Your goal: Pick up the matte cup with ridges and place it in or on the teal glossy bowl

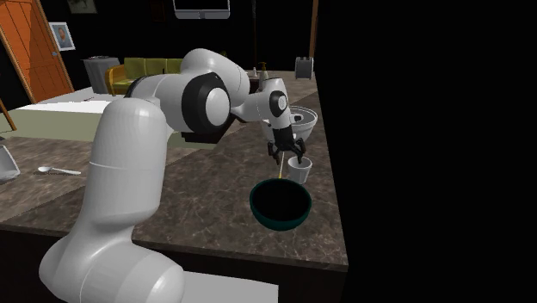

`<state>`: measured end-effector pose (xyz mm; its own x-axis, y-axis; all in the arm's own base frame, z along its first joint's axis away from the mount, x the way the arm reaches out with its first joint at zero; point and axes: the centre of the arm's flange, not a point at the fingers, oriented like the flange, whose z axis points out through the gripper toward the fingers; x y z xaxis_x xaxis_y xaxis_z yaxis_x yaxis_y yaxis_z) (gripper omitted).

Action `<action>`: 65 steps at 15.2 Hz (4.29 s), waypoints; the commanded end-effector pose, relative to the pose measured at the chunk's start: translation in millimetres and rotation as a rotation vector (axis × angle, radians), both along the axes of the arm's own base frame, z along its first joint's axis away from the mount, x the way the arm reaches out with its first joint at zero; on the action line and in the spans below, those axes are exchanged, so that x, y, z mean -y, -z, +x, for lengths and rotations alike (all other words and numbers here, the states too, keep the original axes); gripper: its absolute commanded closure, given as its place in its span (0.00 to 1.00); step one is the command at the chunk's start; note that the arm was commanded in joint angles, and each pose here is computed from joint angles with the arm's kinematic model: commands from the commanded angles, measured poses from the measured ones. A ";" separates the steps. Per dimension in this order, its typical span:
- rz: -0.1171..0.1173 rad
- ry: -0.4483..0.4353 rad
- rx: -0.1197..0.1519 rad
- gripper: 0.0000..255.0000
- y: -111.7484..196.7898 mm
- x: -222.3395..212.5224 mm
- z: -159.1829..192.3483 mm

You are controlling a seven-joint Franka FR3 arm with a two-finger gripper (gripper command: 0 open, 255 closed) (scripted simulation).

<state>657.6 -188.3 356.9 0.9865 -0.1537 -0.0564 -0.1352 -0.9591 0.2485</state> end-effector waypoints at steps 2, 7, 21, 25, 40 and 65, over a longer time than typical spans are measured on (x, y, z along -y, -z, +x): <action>0.000 0.000 0.000 1.00 0.0 0.0 0.0; 0.000 0.000 0.000 1.00 0.0 0.0 0.0; 0.000 0.000 0.000 1.00 -58.0 0.0 0.0; 0.000 0.000 0.000 1.00 -79.1 0.0 0.0; 0.000 0.000 0.000 1.00 -158.3 0.0 0.0; 0.000 0.000 0.000 1.00 -187.4 -46.8 -235.6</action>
<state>422.2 -141.5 548.7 0.9865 -0.1538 -0.0565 -0.1353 -0.9591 0.2486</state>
